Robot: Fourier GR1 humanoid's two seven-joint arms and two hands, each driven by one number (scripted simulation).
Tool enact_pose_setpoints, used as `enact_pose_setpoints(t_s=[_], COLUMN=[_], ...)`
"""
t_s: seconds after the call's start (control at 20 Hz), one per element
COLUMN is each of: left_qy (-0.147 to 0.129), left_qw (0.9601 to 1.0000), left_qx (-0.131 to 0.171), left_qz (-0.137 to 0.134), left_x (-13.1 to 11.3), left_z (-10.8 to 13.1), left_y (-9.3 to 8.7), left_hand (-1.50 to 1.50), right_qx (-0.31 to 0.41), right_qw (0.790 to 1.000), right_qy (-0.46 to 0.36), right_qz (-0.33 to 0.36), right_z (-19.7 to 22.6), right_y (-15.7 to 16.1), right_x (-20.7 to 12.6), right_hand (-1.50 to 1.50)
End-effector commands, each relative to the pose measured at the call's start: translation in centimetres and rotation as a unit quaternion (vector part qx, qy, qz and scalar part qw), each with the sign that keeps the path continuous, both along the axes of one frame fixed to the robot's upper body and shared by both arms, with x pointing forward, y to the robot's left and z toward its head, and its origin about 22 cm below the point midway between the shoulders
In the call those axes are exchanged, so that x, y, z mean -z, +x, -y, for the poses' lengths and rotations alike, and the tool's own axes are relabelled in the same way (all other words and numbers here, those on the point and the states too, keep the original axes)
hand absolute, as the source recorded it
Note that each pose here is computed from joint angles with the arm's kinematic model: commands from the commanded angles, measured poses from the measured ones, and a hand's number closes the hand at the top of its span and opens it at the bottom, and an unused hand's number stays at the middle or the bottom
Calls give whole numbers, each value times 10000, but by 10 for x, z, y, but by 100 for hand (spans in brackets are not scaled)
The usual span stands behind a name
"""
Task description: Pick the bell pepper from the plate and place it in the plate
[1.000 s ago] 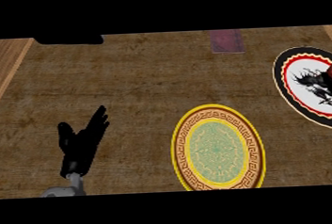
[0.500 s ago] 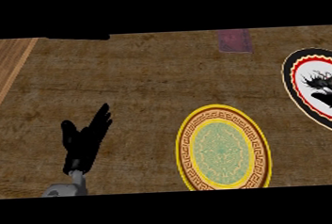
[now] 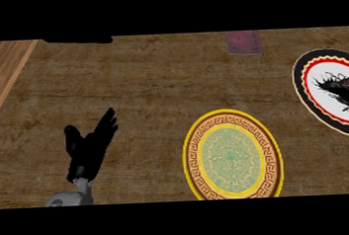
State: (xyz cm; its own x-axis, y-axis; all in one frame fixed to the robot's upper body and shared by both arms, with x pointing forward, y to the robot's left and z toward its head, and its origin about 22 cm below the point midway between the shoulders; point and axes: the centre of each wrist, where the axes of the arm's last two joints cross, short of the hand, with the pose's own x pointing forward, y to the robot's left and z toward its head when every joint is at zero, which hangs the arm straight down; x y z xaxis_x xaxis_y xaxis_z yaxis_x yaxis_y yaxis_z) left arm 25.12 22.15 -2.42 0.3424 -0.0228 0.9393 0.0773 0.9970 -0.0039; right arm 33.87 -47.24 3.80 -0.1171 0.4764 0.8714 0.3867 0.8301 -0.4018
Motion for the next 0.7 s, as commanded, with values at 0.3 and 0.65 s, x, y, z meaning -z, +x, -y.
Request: enact_pose_setpoints(t_s=[0.3,0.65], left_qy=[-30,18], left_qw=[9999,9997], left_qx=[-158,-212], left_qz=[-35,-92], left_x=[7,10], left_z=[-1,-14], left_y=[-10,-14], left_hand=[0,0], right_qx=[-550,-1149], right_qw=[9923,9874], right_qy=[1106,1047], right_qz=[-50,-285], right_z=[58,87], right_y=[-51,-99], right_x=[-9,1], right_hand=[-150,-150])
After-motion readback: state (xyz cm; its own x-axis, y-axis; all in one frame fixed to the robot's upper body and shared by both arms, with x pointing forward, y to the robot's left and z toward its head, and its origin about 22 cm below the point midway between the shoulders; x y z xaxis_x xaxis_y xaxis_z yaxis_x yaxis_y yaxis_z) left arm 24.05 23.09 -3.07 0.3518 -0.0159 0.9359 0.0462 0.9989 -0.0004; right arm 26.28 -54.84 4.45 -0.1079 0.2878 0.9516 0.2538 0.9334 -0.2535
